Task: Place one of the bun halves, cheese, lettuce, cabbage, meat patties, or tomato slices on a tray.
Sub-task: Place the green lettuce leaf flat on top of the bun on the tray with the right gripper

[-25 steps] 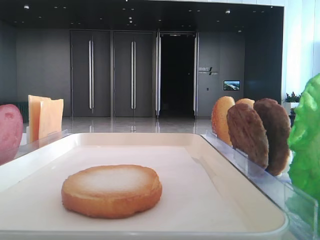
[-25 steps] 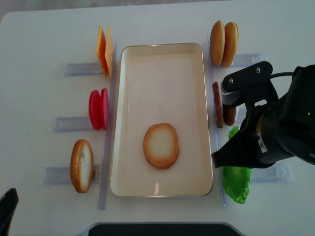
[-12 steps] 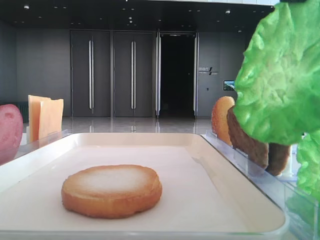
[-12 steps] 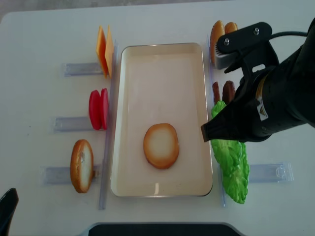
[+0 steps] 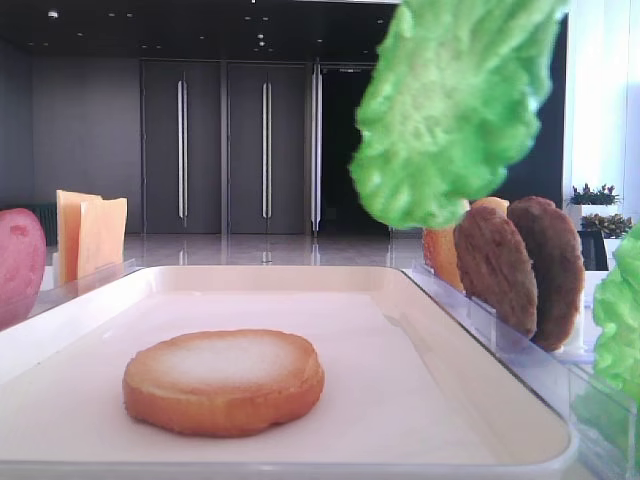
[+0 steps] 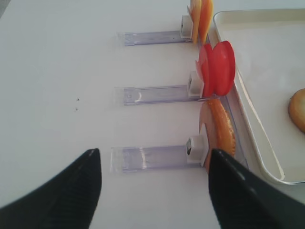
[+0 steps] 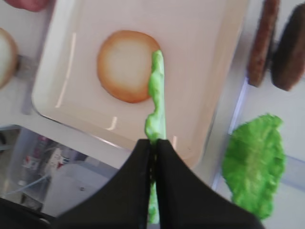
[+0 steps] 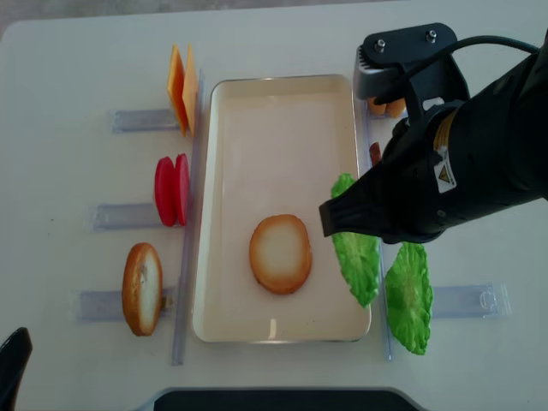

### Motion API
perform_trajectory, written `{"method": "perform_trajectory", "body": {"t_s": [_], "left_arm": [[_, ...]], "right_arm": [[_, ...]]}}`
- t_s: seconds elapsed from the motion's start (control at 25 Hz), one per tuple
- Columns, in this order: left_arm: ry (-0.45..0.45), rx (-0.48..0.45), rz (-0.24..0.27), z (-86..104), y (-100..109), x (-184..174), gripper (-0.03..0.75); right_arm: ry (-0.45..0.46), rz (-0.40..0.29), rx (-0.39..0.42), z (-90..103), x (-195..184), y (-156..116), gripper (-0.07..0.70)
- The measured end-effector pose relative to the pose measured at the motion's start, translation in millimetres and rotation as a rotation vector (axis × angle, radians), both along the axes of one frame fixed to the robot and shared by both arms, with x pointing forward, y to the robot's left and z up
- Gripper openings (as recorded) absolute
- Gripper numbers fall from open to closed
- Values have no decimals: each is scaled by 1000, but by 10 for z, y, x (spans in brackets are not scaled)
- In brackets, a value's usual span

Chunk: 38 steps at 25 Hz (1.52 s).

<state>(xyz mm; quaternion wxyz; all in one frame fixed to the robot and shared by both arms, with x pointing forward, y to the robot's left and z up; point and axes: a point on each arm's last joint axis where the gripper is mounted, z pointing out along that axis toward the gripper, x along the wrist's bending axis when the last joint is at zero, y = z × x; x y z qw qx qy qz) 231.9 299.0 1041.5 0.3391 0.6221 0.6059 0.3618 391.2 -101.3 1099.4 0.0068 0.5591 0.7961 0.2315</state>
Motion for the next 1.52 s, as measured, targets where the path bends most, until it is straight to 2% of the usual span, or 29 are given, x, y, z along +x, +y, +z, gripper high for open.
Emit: {"method": "perform_trajectory", "body": {"t_s": [0.2, 0.32, 0.44, 0.56, 0.92, 1.16, 1.36, 1.52], "left_arm": [[0, 0, 0, 0, 0, 0, 534], [0, 0, 0, 0, 0, 0, 534], [0, 0, 0, 0, 0, 0, 534], [0, 0, 0, 0, 0, 0, 534], [0, 0, 0, 0, 0, 0, 534], [0, 0, 0, 0, 0, 0, 534], [0, 0, 0, 0, 0, 0, 534], [0, 0, 0, 0, 0, 0, 534]], "right_arm": [[-54, 7, 184, 90, 39, 144, 3], [-70, -5, 261, 68, 54, 194, 3], [-39, -19, 307, -79, 32, 216, 3], [-15, -18, 392, -178, 4, 260, 3], [32, -13, 609, -276, -22, 386, 2], [60, 13, 651, -476, 85, 586, 2], [52, 7, 635, -679, 202, 689, 2], [39, 11, 612, -759, 311, 648, 2]]}}
